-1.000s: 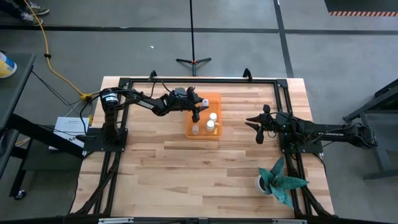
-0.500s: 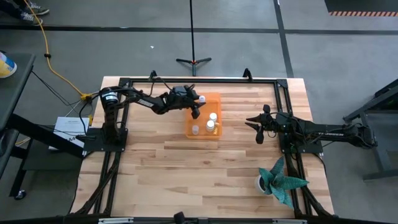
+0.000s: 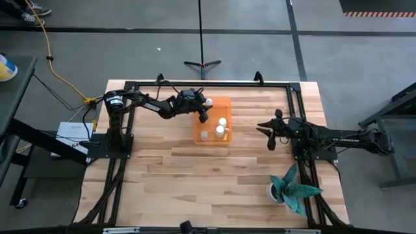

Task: Pick and place pill bottles into a basket
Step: Put the transparent plastic medicine bottle into the orange bin, then return to Home Position

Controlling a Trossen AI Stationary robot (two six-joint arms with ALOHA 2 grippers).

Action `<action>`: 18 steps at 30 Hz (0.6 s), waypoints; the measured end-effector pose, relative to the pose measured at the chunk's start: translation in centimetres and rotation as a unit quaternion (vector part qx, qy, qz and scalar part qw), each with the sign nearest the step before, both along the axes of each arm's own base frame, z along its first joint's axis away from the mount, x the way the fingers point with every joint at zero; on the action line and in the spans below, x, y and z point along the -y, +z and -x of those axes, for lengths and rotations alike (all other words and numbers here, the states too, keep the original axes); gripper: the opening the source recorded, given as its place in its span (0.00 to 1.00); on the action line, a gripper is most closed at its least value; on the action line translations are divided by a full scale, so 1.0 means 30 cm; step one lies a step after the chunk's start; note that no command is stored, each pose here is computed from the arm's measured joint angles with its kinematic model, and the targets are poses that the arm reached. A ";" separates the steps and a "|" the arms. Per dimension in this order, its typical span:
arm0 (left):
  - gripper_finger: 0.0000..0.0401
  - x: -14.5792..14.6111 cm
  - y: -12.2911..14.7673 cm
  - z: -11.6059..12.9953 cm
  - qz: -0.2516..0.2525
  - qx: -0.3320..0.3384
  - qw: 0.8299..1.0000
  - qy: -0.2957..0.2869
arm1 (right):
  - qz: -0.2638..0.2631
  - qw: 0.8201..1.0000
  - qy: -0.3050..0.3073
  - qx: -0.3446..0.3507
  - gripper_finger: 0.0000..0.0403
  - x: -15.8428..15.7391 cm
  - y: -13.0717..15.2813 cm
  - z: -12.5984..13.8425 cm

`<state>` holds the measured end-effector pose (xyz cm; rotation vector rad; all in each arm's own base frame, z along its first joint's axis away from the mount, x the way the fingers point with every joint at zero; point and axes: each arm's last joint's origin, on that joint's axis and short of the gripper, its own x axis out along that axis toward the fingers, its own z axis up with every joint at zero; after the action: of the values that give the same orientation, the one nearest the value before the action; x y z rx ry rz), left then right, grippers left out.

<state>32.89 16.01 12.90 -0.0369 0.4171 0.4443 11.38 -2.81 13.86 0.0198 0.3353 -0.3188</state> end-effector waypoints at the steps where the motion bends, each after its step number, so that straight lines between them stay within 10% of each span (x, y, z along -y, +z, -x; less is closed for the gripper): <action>1: 0.49 0.001 0.000 0.000 0.001 0.001 1.000 -0.004 | 0.000 1.000 0.000 0.000 0.19 0.000 0.000 0.000; 18: 0.70 0.010 0.074 0.007 -0.004 0.033 0.999 -0.026 | 0.000 1.000 -0.001 0.000 0.19 0.000 0.000 0.000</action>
<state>32.68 15.72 15.11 -0.0327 0.3507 0.3935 11.38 -2.81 13.86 0.0191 0.3352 -0.3203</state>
